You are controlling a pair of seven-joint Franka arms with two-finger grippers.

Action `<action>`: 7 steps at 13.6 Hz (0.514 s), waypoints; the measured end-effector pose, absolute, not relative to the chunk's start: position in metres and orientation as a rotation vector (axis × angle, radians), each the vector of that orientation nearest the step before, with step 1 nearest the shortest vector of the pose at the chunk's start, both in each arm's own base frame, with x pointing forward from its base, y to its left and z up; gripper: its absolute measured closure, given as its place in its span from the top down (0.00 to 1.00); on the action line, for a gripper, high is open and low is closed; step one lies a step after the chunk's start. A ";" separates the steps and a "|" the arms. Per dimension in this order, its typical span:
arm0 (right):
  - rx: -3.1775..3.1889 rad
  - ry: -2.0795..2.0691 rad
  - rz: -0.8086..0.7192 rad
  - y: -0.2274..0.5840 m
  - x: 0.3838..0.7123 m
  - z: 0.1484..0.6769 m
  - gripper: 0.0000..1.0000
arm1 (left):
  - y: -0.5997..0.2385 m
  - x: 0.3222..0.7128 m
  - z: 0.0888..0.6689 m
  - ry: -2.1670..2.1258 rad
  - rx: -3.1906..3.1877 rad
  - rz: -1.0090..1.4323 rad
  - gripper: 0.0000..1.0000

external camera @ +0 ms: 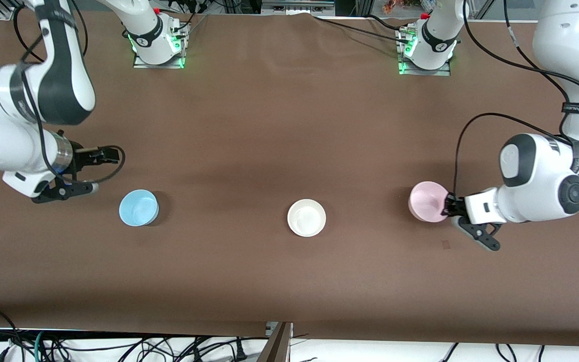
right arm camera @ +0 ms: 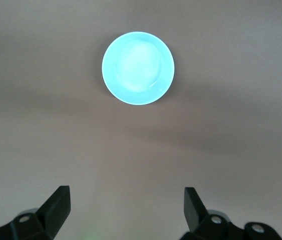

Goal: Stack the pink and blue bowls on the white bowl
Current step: 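Carry the pink bowl with the left gripper while the right gripper approaches the blue bowl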

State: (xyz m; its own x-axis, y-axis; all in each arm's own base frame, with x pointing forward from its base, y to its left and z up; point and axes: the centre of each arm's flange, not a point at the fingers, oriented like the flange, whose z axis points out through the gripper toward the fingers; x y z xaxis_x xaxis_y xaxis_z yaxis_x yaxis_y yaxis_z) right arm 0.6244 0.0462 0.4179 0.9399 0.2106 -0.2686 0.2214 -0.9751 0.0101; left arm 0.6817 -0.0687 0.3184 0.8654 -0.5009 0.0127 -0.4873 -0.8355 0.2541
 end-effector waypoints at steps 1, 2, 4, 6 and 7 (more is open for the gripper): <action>3.061 0.366 -0.413 0.042 0.626 0.415 1.00 | -0.093 0.681 0.325 -0.706 2.801 -0.087 0.03; 3.073 0.407 -0.386 0.038 0.628 0.416 1.00 | -0.124 0.679 0.329 -0.651 2.817 -0.097 0.03; 3.116 0.447 -0.303 0.031 0.630 0.411 1.00 | -0.202 0.665 0.334 -0.575 2.841 -0.128 0.03; 3.159 0.460 -0.244 0.024 0.625 0.396 1.00 | -0.270 0.649 0.320 -0.585 2.838 -0.164 0.03; 3.177 0.458 -0.221 0.019 0.623 0.387 1.00 | -0.291 0.649 0.312 -0.588 2.832 -0.164 0.03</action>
